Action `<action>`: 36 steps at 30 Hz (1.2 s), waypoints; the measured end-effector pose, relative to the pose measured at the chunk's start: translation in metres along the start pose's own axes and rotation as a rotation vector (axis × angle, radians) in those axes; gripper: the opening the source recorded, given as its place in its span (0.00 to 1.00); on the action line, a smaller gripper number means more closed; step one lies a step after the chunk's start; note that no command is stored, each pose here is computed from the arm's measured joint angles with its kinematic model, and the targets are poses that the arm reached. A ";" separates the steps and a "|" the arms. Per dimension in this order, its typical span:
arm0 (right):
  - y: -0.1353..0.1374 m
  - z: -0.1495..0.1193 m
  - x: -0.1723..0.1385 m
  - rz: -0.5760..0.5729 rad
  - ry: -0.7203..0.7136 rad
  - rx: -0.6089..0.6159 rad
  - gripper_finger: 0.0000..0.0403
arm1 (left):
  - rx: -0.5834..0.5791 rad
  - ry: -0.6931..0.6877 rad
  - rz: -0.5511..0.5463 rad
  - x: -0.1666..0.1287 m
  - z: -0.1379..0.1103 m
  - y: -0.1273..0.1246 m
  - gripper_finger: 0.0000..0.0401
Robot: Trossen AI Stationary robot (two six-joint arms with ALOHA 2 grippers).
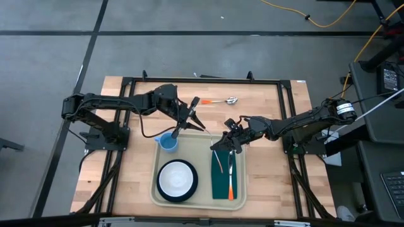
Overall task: Set up tray
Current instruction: Put the orange fork on top of the napkin to the left of the orange knife
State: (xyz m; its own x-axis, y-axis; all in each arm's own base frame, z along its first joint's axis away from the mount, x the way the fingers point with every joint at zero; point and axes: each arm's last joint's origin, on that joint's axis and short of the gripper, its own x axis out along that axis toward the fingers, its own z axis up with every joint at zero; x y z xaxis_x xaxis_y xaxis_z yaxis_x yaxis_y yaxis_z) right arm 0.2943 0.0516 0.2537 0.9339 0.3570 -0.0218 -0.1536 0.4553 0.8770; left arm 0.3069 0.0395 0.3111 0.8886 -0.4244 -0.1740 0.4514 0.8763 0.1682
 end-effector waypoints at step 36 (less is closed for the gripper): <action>0.003 0.002 0.000 0.025 -0.019 -0.003 0.18 | 0.062 -0.020 -0.004 0.002 0.003 -0.003 0.00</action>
State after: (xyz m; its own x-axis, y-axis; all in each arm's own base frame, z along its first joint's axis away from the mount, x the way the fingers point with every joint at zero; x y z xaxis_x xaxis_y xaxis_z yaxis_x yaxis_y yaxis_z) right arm 0.2944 0.0513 0.2568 0.9357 0.3526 0.0093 -0.1780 0.4493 0.8755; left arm 0.3078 0.0356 0.3134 0.8881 -0.4326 -0.1552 0.4583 0.8593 0.2271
